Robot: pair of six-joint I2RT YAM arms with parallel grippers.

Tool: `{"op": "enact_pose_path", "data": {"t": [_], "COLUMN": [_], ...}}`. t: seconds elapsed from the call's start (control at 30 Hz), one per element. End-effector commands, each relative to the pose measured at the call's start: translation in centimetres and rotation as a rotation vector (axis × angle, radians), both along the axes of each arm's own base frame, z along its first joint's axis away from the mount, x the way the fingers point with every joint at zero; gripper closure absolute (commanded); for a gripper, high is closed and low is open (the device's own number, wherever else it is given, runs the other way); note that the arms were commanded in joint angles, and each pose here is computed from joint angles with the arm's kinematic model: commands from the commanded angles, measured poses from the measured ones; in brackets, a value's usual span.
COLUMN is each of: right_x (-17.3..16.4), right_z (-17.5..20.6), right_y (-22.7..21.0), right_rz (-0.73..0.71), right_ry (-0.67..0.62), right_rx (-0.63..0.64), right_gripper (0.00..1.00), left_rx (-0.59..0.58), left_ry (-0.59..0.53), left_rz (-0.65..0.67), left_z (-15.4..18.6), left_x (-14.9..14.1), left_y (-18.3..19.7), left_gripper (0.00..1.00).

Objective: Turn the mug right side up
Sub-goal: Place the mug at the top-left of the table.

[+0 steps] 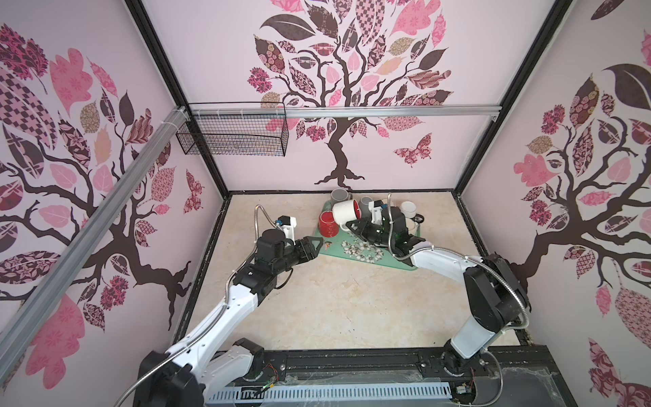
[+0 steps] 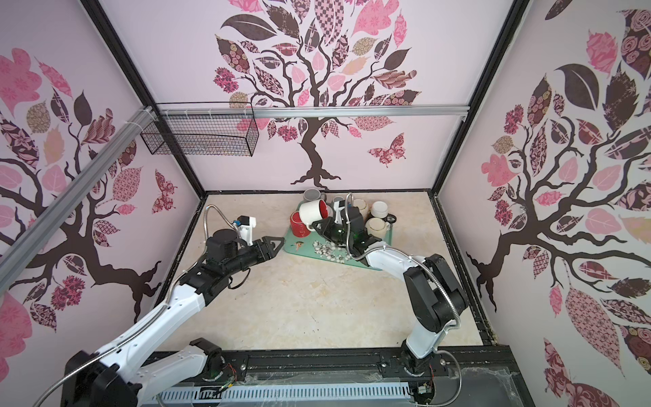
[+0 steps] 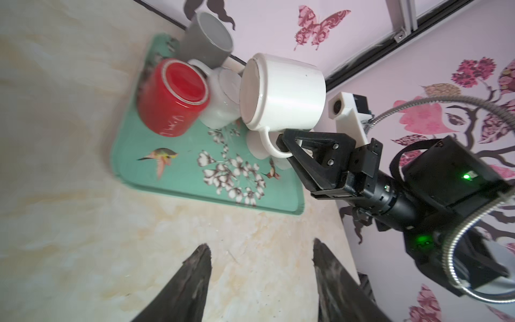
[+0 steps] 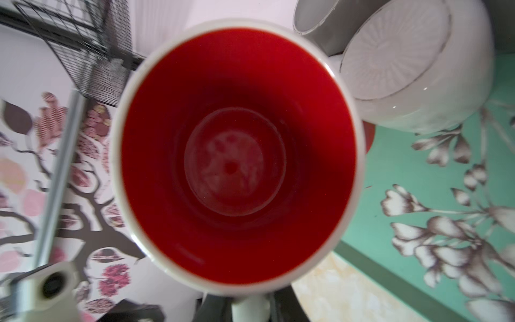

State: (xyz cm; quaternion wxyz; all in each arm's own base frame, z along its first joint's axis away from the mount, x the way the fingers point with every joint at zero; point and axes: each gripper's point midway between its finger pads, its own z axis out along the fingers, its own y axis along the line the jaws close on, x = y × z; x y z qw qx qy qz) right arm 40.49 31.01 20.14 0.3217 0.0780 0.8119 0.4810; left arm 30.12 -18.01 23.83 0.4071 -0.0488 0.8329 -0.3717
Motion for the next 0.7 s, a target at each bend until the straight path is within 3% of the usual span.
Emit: {"op": "enact_pose_path", "data": {"t": [0.0, 0.13, 0.27, 0.47, 0.67], "right_x": [1.2, 1.8, 2.5, 4.0, 7.2], "right_z": [2.3, 1.5, 0.0, -2.9, -6.5], "right_y": [2.5, 6.1, 9.9, 15.2, 17.9], "right_rz": [-0.013, -0.009, 0.01, 0.113, 0.128], "right_ry": [-0.216, -0.305, -0.395, -0.438, -0.444], "right_rx": [-0.229, -0.392, -0.541, -0.614, -0.716], "right_gripper": [1.0, 1.0, 1.0, 1.0, 1.0], "left_rx": [0.291, 0.423, 0.482, 0.464, 0.464], "left_ry": [0.058, 0.032, -0.028, -0.084, -0.081], "left_rz": [0.183, 0.357, 0.477, 0.477, 0.461], "left_z": [-2.9, -1.2, 0.2, 1.1, 0.9], "left_x": [-2.2, -4.4, -5.9, -7.0, -7.5], "left_y": [6.3, 11.3, 14.5, 15.0, 14.9], "left_gripper": [0.36, 0.34, 0.34, 0.34, 0.34]}}
